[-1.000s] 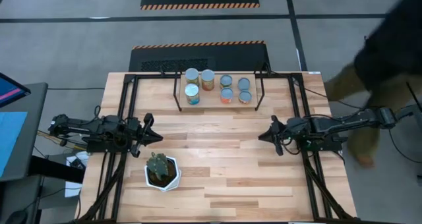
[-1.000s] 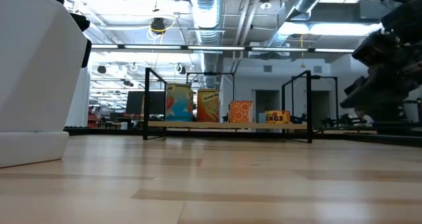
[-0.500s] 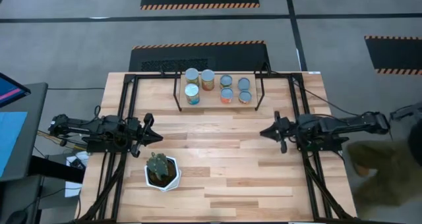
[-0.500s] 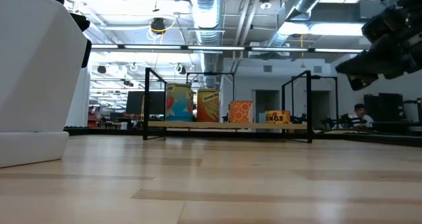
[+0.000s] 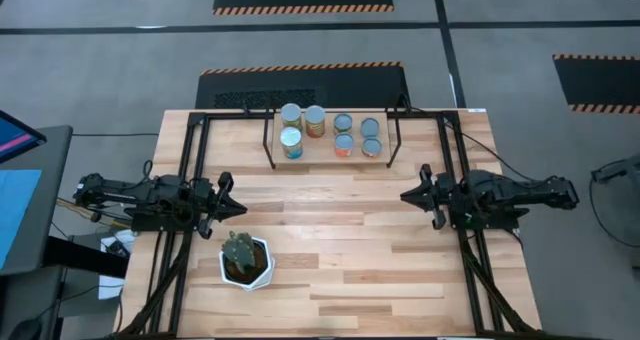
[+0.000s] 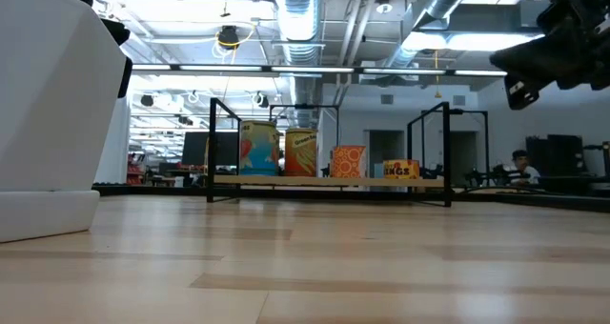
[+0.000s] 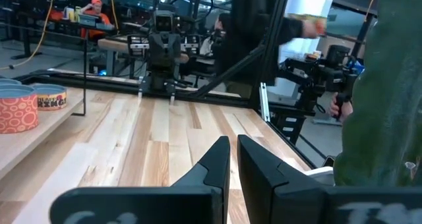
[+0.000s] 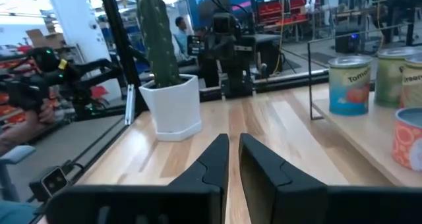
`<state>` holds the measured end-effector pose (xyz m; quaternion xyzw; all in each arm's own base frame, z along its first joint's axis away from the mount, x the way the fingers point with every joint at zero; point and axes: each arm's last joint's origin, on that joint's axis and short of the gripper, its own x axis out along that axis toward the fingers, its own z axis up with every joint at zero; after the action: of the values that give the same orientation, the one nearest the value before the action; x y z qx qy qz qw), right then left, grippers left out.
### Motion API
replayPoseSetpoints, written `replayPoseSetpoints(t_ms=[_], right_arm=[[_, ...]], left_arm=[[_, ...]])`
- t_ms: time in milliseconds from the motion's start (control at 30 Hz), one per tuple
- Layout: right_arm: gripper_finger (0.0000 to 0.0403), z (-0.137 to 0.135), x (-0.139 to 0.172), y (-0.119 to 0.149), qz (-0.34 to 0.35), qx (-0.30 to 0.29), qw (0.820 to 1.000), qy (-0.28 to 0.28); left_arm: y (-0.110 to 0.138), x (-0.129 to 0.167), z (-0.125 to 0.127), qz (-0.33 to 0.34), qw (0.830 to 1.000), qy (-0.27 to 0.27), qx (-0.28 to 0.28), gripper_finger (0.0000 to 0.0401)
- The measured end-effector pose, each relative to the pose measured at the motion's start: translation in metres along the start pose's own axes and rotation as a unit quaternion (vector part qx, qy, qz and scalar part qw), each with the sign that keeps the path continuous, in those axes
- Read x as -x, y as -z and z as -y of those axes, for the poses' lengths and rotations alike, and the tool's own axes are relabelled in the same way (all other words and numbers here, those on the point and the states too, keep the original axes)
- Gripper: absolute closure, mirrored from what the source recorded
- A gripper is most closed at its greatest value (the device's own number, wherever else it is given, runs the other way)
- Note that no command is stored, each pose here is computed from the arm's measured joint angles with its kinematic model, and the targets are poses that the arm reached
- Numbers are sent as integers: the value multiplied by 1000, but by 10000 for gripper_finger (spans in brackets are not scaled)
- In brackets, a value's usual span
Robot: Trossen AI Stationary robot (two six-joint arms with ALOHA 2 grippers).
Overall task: Pick and place cans onto a shelf
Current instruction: Return to Home Position
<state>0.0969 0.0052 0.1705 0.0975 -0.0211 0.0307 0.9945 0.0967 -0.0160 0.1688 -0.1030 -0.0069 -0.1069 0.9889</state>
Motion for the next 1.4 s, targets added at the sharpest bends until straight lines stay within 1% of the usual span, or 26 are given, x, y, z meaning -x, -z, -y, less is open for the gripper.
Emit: replayPoseSetpoints(t_ms=[233,333,400,467,633,867,1067,1400], right_arm=[[343,0,0,1,-6,-9,1000,2],[343,0,0,1,-7,-8,1000,2],[343,0,0,1,-7,-5,1000,2],[343,0,0,1,-11,-5,1000,3],[343,0,0,2,-15,-5,1000,4],[343,0,0,2,-16,-12,1000,4],[343,0,0,2,-17,-12,1000,5],[343,0,0,2,-17,-12,1000,5]], left_arm=[[-4,1,1,23,1000,10,2,383],[-5,1,1,29,1000,-1,13,383],[-4,1,0,22,1000,-7,16,383],[0,1,-1,2,1000,-12,14,383],[0,1,1,4,1000,-3,-20,383],[0,0,4,1,1000,9,-18,383],[1,0,2,2,1000,-17,-14,383],[1,0,2,1,1000,-18,-13,383]])
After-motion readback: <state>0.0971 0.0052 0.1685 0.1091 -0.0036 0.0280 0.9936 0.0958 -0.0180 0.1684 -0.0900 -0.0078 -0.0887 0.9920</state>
